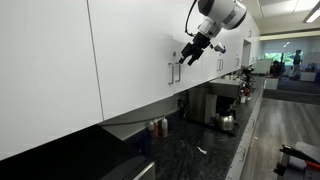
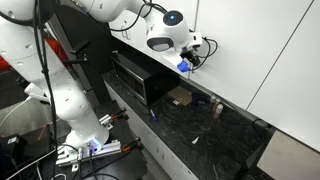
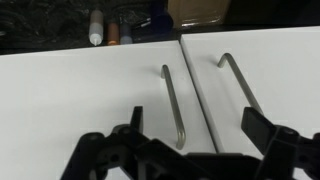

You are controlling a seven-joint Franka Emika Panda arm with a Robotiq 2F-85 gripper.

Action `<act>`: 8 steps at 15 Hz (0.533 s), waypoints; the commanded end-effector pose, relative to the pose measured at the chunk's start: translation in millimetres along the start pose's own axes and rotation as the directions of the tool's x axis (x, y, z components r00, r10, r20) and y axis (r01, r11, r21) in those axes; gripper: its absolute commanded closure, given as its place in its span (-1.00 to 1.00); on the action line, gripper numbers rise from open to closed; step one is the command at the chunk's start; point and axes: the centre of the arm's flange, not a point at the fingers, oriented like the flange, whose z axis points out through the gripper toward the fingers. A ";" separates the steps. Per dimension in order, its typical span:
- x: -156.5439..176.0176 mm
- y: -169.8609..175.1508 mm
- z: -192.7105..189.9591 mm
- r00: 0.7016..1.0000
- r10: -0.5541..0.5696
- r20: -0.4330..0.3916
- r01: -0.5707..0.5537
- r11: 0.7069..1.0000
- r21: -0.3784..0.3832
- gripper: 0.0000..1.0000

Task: Open the right cabinet door

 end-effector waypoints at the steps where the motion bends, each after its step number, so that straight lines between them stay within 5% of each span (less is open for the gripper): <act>1: 8.7 5.0 15.7 1.000 -0.019 -0.022 0.018 0.999 -0.029 -1.00; 8: 16.7 6.3 25.3 0.999 -0.028 -0.032 0.026 0.998 -0.060 -1.00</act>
